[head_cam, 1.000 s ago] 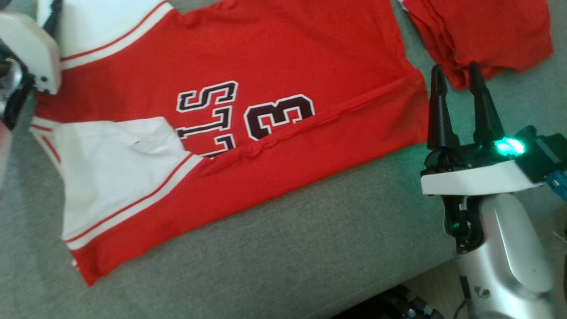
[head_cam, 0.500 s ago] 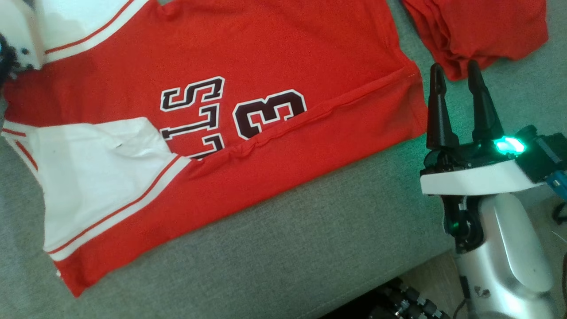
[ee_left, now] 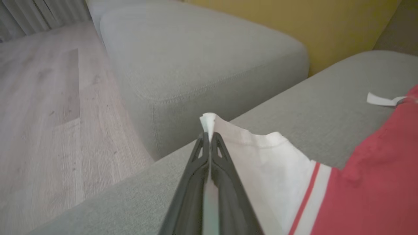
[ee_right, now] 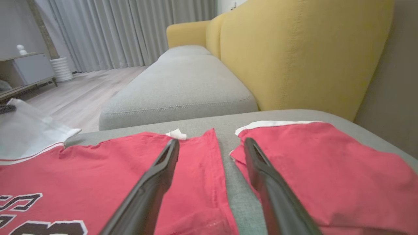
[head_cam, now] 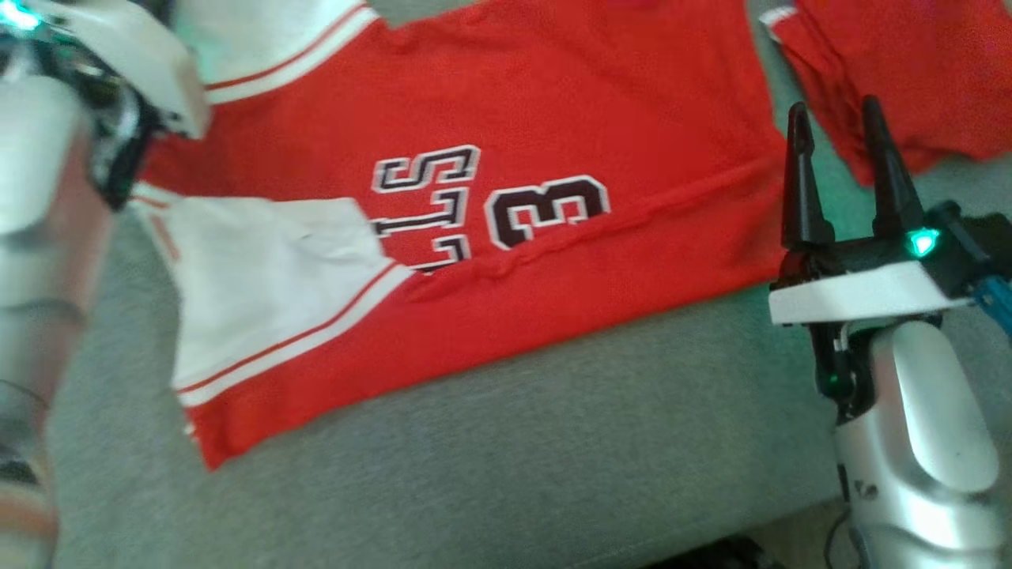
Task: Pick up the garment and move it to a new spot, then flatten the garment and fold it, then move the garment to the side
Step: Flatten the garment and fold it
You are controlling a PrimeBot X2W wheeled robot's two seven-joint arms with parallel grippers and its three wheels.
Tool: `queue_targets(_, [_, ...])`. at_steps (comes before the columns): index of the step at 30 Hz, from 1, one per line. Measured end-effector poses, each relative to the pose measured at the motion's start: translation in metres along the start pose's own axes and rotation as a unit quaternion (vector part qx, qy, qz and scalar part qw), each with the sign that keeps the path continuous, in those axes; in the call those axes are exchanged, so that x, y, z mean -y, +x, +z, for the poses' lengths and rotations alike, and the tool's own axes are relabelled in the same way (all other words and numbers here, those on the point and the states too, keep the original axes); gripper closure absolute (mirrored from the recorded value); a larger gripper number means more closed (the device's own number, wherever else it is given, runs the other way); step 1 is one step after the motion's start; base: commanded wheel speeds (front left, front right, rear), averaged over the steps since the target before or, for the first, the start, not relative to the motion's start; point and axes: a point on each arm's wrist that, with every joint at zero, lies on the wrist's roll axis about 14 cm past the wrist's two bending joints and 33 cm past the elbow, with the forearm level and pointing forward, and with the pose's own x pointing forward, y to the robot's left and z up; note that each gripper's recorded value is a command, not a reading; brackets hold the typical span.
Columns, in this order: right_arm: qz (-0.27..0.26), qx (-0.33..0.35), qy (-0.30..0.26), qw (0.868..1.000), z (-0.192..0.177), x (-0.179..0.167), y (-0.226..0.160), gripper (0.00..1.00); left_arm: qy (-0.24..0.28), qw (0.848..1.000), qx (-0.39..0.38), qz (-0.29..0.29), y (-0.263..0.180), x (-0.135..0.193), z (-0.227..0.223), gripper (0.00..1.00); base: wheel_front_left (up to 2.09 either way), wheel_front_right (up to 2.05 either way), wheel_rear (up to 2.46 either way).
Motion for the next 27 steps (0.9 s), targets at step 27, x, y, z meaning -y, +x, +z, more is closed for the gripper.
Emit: queue_targets(27, [0.043, -0.285, -0.113, 0.951, -0.075, -0.003, 0.133, 0.0, 0.004, 0.998, 0.053, -0.031, -0.095, 0.024, -0.011, 1.0, 0.0, 0.0, 0.0])
